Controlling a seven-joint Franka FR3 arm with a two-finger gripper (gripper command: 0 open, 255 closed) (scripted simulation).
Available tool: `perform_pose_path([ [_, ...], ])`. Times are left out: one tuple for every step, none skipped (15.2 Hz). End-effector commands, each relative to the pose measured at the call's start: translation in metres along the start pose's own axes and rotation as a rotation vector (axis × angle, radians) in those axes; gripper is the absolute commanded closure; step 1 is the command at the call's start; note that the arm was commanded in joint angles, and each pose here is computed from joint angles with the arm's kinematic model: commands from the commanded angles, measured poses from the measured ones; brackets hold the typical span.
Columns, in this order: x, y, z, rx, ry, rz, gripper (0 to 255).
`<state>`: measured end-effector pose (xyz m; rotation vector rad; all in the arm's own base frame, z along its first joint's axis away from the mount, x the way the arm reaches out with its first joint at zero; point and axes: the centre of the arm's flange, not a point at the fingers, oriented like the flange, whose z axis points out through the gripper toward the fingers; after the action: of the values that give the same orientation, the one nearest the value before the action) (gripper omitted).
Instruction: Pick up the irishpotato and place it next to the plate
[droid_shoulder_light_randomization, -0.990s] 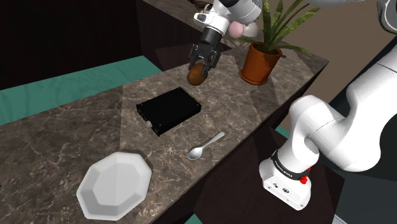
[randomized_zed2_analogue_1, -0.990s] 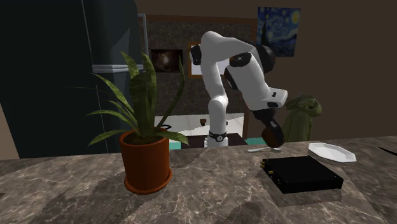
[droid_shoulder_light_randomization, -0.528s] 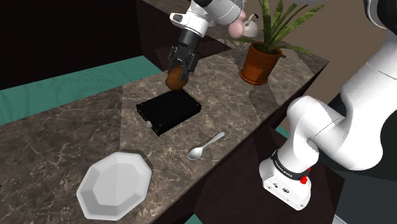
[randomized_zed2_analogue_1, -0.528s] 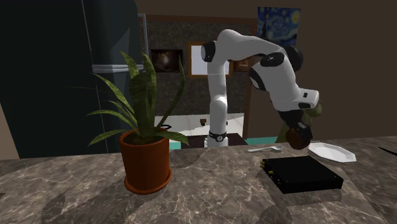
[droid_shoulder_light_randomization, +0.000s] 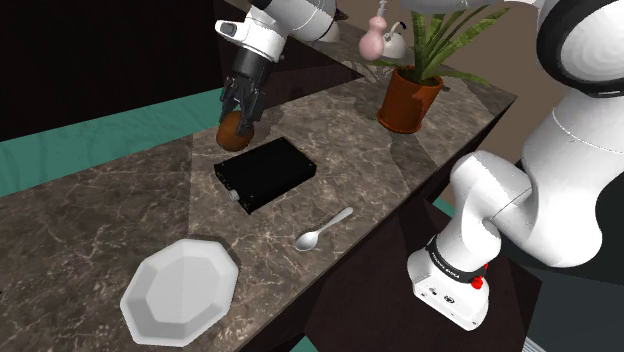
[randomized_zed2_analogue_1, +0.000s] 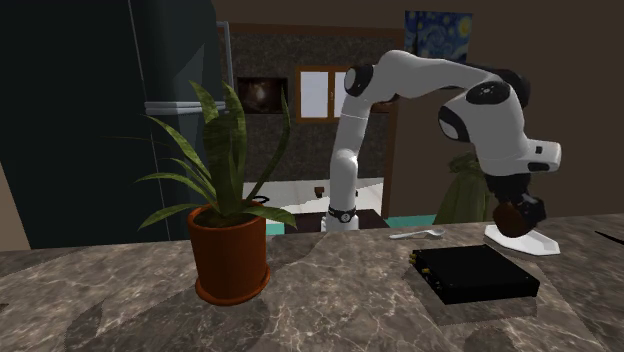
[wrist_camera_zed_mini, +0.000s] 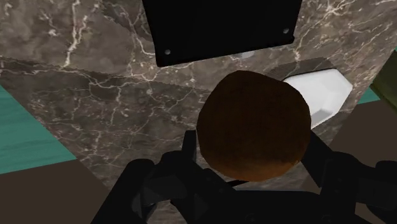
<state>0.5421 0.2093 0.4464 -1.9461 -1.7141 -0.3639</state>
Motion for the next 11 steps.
perform_pose_path([
  [0.021,0.005,0.013,0.001,0.002,0.001,255],
  [0.032,0.008,0.02,0.001,0.002,0.001,255],
  [0.044,0.01,0.026,0.001,0.002,0.001,255],
  [0.055,0.013,0.033,0.001,0.002,0.001,255],
  [0.066,0.015,0.039,0.001,0.002,0.001,255],
  [0.077,0.017,0.045,0.001,0.002,0.001,255],
  [0.089,0.02,0.052,0.001,0.002,0.001,255],
  [0.1,0.022,0.058,0.001,0.002,0.001,255],
  [0.111,0.025,0.065,0.001,0.002,0.001,255],
  [0.123,0.027,0.071,0.001,0.002,0.001,255],
  [0.134,0.029,0.078,0.001,0.002,0.001,255],
])
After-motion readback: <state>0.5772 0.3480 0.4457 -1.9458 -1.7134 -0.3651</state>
